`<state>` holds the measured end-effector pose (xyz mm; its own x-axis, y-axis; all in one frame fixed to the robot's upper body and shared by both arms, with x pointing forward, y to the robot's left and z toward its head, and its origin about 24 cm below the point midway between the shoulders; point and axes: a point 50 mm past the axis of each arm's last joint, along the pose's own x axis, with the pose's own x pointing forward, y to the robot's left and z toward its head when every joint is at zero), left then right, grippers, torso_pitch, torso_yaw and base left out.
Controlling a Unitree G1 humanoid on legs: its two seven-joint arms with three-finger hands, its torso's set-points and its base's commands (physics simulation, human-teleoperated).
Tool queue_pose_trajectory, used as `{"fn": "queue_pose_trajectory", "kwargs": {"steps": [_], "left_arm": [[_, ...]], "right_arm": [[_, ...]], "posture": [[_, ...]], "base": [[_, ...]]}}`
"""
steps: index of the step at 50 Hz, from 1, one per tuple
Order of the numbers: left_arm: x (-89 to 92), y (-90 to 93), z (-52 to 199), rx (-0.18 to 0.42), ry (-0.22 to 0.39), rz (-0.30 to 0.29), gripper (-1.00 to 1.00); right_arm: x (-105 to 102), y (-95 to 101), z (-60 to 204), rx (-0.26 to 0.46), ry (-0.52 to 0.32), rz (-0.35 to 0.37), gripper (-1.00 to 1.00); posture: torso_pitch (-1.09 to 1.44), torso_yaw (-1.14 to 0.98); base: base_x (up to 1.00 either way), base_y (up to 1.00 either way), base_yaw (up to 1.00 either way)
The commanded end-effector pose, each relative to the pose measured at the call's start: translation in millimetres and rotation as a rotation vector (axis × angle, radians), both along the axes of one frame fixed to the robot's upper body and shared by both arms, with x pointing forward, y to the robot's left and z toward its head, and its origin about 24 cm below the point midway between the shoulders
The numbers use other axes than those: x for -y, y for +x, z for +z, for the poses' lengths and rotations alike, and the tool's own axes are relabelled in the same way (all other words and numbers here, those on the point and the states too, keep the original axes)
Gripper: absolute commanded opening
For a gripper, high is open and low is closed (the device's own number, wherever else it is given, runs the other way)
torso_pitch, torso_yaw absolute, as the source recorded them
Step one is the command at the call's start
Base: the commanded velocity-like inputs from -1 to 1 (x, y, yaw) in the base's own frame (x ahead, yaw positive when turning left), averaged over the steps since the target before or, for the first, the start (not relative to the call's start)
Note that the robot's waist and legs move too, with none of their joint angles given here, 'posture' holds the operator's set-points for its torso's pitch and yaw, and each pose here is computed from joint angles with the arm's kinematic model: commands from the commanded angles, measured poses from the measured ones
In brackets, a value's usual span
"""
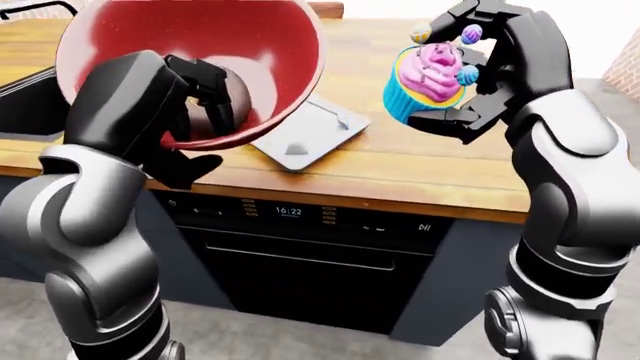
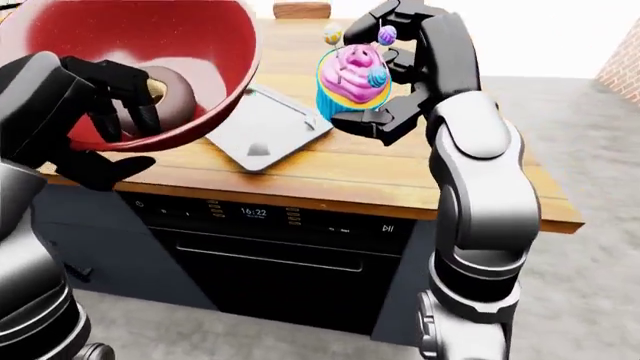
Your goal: Pick up the bowl with donut and place it on the tray. Pick up the cupcake and place it on the tray.
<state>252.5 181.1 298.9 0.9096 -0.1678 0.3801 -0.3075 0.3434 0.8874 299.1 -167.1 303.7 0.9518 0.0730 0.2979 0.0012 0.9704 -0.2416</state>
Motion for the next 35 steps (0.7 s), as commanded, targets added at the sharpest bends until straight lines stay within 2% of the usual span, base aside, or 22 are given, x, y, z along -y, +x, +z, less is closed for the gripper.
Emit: {"fn": "queue_pose_trajectory", "kwargs": {"steps": [1,19,28,35], "left_arm": [[-2.0,-3.2,6.7,0.044,0.001,0.012,-1.0],[0.2,-4.9,7.4,0.046,0.002,0.008,-1.0],[-0.5,-4.8,5.2,0.044,0.001,0.008,-1.0],[0.1,-5.5,5.5,0.044,0.0,0.007,-1.0]], "right_arm": [[-2.7,-2.9,9.7,0.048,-0.003,0.009,-1.0],[-2.5,-3.4,10.0,0.051,-0.004,0.013,-1.0],[-1.9,-4.1,10.9,0.057,0.005,0.012,-1.0],[-0.4,-5.5,12.4,0.062,0.011,0.005,-1.0]], "posture": [[0.0,0.0],[0.0,0.0],[0.0,0.0],[0.0,0.0]], "base": [[0.0,0.11,0.0],[0.0,0.15,0.0],[0.0,0.77,0.11],[0.0,0.35,0.0]]}}
